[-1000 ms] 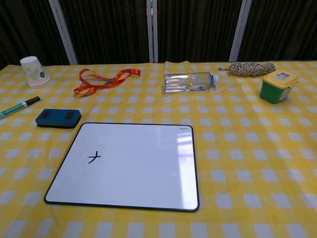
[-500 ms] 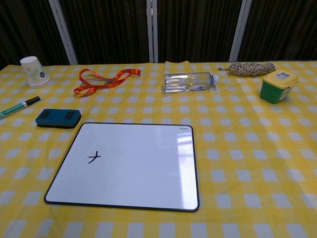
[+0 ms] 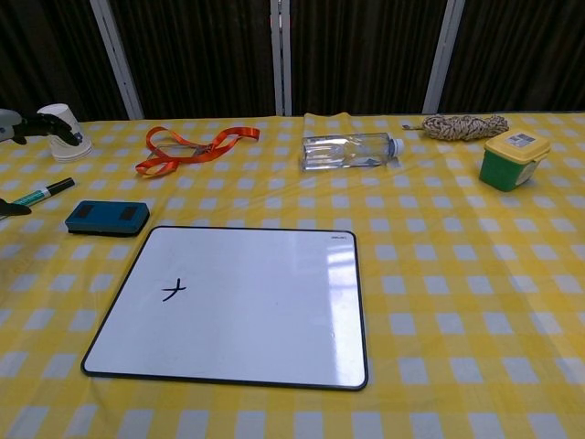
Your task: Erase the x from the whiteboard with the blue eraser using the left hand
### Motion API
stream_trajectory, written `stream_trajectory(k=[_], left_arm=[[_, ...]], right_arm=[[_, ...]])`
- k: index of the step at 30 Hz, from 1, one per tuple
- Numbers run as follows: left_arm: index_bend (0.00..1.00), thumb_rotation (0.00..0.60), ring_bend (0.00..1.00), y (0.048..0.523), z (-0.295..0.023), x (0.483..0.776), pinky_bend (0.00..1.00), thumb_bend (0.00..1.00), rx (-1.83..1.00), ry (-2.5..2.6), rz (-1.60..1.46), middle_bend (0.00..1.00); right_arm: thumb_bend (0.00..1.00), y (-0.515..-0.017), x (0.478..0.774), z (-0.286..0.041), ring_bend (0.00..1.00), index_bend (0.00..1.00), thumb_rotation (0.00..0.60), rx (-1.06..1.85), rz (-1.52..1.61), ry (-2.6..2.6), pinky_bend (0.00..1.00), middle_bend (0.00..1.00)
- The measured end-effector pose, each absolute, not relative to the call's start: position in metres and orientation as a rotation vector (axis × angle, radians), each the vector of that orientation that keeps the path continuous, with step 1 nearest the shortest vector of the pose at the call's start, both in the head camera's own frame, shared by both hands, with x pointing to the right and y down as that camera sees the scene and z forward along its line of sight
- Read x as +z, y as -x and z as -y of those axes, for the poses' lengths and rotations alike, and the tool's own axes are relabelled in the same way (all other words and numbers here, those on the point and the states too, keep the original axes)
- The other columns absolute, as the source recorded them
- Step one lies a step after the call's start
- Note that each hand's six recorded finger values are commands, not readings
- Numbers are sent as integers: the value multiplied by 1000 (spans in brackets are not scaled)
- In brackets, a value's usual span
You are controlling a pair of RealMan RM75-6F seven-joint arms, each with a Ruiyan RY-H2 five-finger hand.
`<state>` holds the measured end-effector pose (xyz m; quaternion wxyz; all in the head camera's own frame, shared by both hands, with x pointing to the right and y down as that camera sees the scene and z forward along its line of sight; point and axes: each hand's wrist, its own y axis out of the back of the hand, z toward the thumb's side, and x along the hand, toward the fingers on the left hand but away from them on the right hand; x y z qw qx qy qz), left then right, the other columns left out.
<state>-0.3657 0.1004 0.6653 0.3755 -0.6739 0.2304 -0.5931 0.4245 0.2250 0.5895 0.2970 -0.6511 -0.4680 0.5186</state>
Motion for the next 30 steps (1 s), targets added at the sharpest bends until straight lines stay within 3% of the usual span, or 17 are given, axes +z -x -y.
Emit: stream_trajectory(k=[13, 30], left_arm=[[203, 600, 123, 318, -75, 718, 181, 291, -1589, 1728, -415, 73], [216, 600, 130, 309, -75, 738, 184, 304, -1644, 1716, -354, 83]], right_arm=[[69, -436, 593, -220, 0, 14, 600, 1408, 1277, 1722, 0, 0], [69, -438, 593, -221, 0, 14, 600, 1411, 1284, 1724, 0, 0]])
